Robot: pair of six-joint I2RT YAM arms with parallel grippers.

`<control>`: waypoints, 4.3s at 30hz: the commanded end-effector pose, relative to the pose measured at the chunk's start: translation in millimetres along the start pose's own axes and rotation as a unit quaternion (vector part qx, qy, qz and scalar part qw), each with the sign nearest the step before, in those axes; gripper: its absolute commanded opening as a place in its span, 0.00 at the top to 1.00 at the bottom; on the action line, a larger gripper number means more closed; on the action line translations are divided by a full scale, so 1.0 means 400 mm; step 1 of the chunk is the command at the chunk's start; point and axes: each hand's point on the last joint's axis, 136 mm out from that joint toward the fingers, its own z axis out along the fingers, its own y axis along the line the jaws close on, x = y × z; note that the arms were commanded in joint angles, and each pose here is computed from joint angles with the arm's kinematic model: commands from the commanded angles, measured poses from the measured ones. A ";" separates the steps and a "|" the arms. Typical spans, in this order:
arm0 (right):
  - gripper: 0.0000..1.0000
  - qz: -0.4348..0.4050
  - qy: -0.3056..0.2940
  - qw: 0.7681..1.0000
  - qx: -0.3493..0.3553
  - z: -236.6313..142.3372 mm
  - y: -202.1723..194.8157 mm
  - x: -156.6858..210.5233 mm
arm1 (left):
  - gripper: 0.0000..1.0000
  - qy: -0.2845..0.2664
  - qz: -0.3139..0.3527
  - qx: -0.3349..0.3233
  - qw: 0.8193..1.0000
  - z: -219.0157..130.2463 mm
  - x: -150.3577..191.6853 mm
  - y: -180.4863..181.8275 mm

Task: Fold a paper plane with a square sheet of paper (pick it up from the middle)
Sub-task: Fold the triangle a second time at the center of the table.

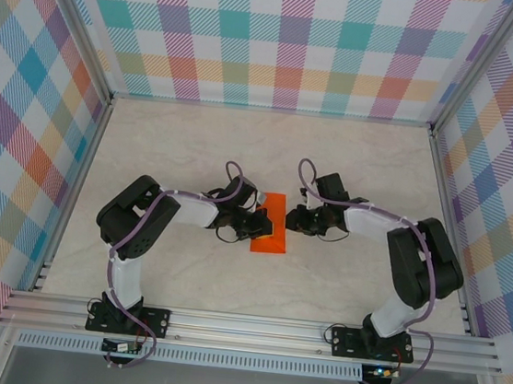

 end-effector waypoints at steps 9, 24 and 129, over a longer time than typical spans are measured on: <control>0.93 0.016 0.054 0.998 -0.041 0.008 0.064 0.105 | 1.00 0.022 -0.021 -0.062 0.998 0.023 0.036 0.090; 0.95 -0.001 0.097 0.995 0.002 0.066 0.048 0.152 | 1.00 -0.016 -0.052 -0.080 0.995 0.011 0.015 0.103; 0.90 0.082 0.092 0.992 0.023 0.069 -0.028 0.122 | 0.89 -0.023 -0.022 -0.009 0.999 -0.004 0.006 0.021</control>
